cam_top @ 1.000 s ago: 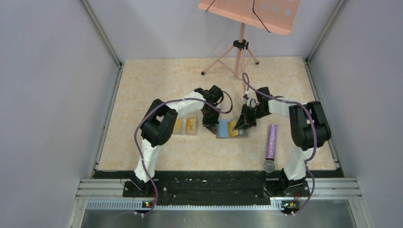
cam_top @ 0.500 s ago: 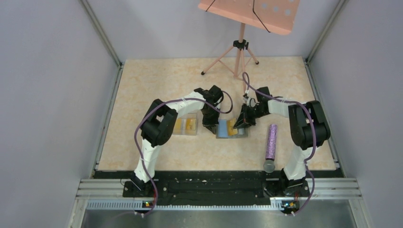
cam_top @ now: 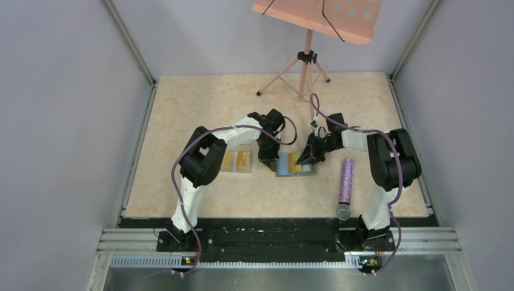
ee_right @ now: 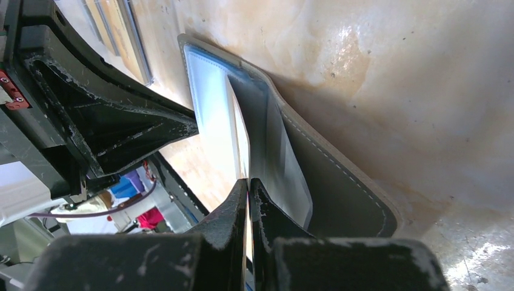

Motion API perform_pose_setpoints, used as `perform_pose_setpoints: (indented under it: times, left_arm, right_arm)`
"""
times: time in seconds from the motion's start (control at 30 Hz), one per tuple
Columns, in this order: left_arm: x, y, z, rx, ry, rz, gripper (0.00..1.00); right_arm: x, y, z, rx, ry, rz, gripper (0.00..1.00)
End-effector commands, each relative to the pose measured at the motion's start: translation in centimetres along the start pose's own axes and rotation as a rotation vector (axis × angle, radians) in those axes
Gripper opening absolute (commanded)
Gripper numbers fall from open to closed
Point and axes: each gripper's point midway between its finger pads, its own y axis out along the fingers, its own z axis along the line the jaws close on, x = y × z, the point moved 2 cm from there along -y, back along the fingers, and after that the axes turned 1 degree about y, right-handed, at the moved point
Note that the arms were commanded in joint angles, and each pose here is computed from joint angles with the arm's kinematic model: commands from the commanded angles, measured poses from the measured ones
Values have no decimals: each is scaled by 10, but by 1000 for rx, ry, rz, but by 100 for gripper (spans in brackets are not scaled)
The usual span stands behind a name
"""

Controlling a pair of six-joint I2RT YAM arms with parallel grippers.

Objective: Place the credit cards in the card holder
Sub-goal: Insert the credit card into the card holder.

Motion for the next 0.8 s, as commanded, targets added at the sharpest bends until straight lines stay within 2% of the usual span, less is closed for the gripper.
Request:
perform_pose_setpoints:
  times: [0.0, 0.2, 0.5, 0.77]
  left_arm:
    - [-2, 7, 2, 18, 7, 24, 0]
    - [-1, 6, 2, 14, 6, 22, 0]
    - [-1, 7, 1, 11, 7, 22, 0]
    - [0, 6, 0, 5, 11, 21, 0]
  right_arm:
    - [-1, 7, -6, -52, -19, 5, 0]
    - [0, 13, 0, -91, -56, 25, 3]
    - [-3, 26, 12, -120, -96, 52, 21]
    - [-3, 32, 31, -91, -124, 58, 28]
